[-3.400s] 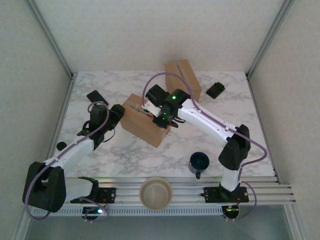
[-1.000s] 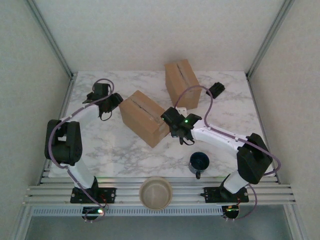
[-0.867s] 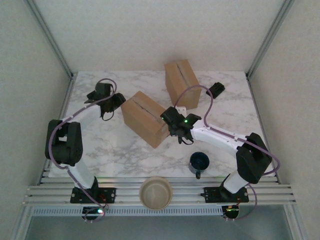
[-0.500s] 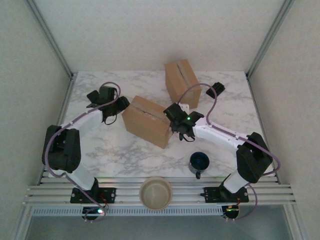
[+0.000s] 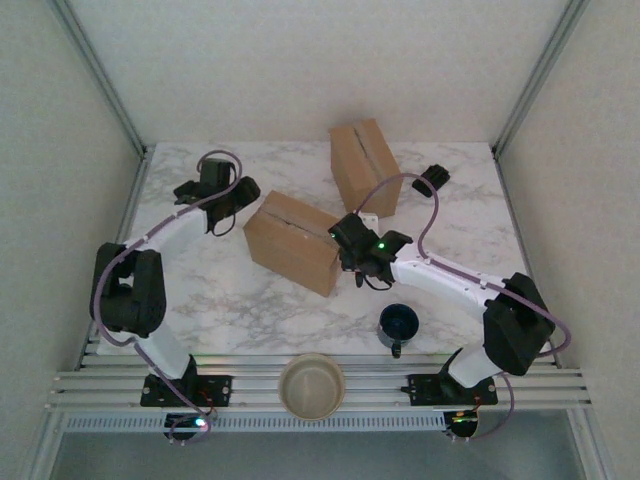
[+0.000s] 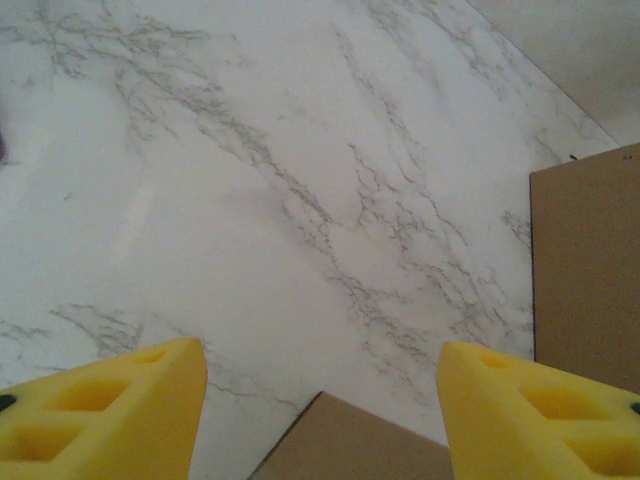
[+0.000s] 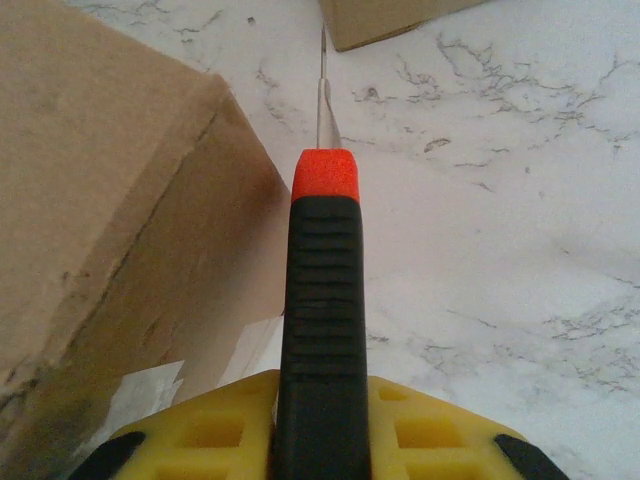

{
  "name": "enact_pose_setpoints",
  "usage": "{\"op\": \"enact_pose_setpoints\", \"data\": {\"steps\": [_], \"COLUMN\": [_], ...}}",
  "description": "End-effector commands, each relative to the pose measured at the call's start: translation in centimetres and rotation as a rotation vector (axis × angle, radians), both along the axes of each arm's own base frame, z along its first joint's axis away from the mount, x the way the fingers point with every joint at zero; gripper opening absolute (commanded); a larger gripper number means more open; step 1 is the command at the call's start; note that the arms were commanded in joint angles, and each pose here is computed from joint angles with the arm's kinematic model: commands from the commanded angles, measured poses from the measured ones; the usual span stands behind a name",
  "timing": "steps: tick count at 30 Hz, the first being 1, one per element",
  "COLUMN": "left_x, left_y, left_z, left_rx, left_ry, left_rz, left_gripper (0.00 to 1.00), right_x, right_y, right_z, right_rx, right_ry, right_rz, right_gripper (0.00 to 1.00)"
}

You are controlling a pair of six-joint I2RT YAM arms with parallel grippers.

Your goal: Unpack the express box

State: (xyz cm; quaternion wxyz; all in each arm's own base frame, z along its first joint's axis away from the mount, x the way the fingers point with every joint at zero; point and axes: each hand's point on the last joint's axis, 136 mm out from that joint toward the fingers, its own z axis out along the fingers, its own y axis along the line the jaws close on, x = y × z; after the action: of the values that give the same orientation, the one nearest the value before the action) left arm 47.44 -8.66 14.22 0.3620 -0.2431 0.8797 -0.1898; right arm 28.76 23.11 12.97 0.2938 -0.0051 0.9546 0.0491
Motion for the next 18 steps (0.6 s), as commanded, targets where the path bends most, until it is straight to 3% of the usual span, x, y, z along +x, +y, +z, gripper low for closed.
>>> {"op": "enact_pose_setpoints", "data": {"steps": [1,6,8,9,10,13,18], "left_x": [0.8,-0.8,-2.4,-3.4,-4.4,-7.1,-9.9], "left_y": [1.5,4.7,4.1,3.4,2.5,0.2,-1.1], "left_z": [1.8,8.9,11.8,13.0,13.6,13.2,9.2], "left_rx": [0.063,0.120,0.123,0.129,0.131,0.079,0.007], "left_ry": [-0.033,-0.189,-0.260,-0.287,-0.305,-0.292,-0.218], "left_rz": [0.070,0.238,0.243,0.233,0.220,0.205,0.252], "left_gripper": [0.65,0.77,0.86,0.98,1.00,1.00,1.00], "right_x": [-0.2,-0.1,-0.1,-0.1,-0.3,-0.1,-0.4], "right_y": [-0.8,-3.6,-4.7,-5.1,-5.3,-6.6,-7.3], "right_z": [1.1,3.3,4.3,4.7,5.1,6.0,6.8], "right_rx": [0.000,-0.050,-0.049,-0.041,-0.025,0.020,0.068], "right_ry": [-0.035,-0.086,-0.099,-0.106,-0.109,-0.117,-0.125], "right_rz": [-0.025,-0.024,-0.011,0.002,0.024,0.046,0.100], "right_gripper": [0.00,0.00,0.00,0.00,0.00,0.00,0.00]}}
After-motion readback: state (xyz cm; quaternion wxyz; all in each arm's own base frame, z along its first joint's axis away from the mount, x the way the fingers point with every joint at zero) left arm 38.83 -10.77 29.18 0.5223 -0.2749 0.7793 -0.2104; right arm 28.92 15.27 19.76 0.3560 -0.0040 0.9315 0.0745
